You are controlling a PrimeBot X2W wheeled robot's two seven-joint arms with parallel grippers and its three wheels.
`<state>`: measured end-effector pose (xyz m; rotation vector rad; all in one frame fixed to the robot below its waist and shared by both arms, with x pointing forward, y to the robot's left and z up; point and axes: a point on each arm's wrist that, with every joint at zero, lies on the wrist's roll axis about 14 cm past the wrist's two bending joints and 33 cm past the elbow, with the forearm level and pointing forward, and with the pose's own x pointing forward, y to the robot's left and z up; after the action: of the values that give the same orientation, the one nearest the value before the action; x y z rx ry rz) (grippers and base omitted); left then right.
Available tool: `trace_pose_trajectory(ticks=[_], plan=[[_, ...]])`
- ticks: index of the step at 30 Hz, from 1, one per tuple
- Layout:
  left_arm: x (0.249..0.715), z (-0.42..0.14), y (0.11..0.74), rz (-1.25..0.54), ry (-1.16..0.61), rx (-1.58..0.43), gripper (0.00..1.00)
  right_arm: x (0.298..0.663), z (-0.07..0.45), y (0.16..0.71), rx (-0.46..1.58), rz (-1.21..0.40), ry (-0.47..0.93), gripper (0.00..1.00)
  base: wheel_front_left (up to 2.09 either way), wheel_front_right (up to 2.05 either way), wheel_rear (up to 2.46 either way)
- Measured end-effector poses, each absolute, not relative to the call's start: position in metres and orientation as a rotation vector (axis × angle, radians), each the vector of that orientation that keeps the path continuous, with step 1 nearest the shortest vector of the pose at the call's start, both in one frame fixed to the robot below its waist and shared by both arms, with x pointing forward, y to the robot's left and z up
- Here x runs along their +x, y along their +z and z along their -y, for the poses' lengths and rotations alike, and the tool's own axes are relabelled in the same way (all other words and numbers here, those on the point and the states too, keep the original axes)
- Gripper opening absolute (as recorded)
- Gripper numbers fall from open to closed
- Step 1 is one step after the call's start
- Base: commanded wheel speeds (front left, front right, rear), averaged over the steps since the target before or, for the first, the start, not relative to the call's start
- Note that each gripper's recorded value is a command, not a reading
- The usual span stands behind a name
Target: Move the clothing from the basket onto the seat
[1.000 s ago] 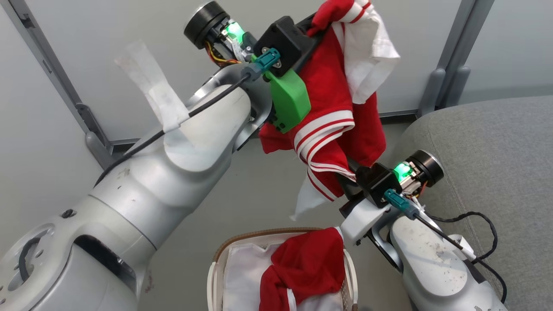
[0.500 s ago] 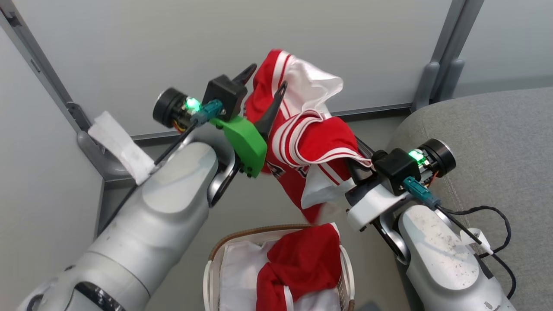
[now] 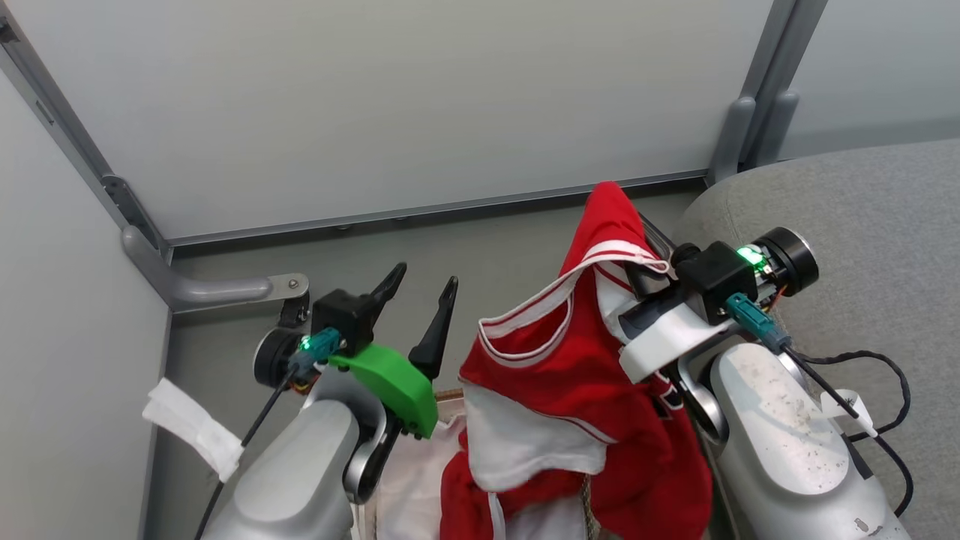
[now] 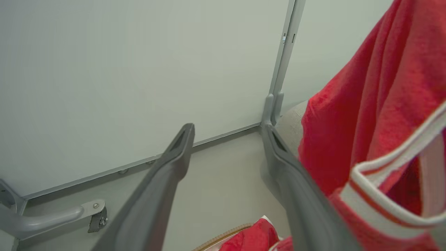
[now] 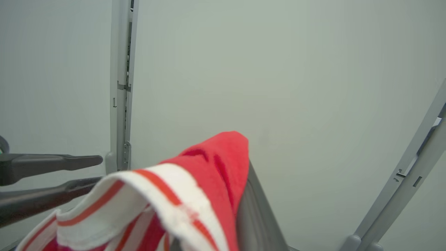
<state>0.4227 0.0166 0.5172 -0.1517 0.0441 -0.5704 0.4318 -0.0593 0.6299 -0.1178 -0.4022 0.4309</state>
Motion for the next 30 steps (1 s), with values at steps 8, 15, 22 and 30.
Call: trace_pose_trajectory(ticks=[8,15,22,30], plan=[[0.406,-0.027,0.492,-0.087,-0.521,-0.180,1.00,0.433,0.069,0.633,-0.134,0.409,0.401,0.00,0.00,0.00,0.00],[0.398,-0.022,0.488,-0.087,-0.523,-0.196,1.00,0.433,0.076,0.630,-0.153,0.402,0.382,0.00,0.00,0.00,0.00],[0.390,0.005,0.483,-0.098,-0.601,-0.195,1.00,0.433,0.106,0.632,-0.202,0.397,0.302,0.00,0.00,0.00,0.00],[0.382,0.051,0.488,-0.088,-0.736,-0.205,1.00,0.422,0.162,0.628,-0.266,0.365,0.151,0.00,0.00,0.00,0.00]])
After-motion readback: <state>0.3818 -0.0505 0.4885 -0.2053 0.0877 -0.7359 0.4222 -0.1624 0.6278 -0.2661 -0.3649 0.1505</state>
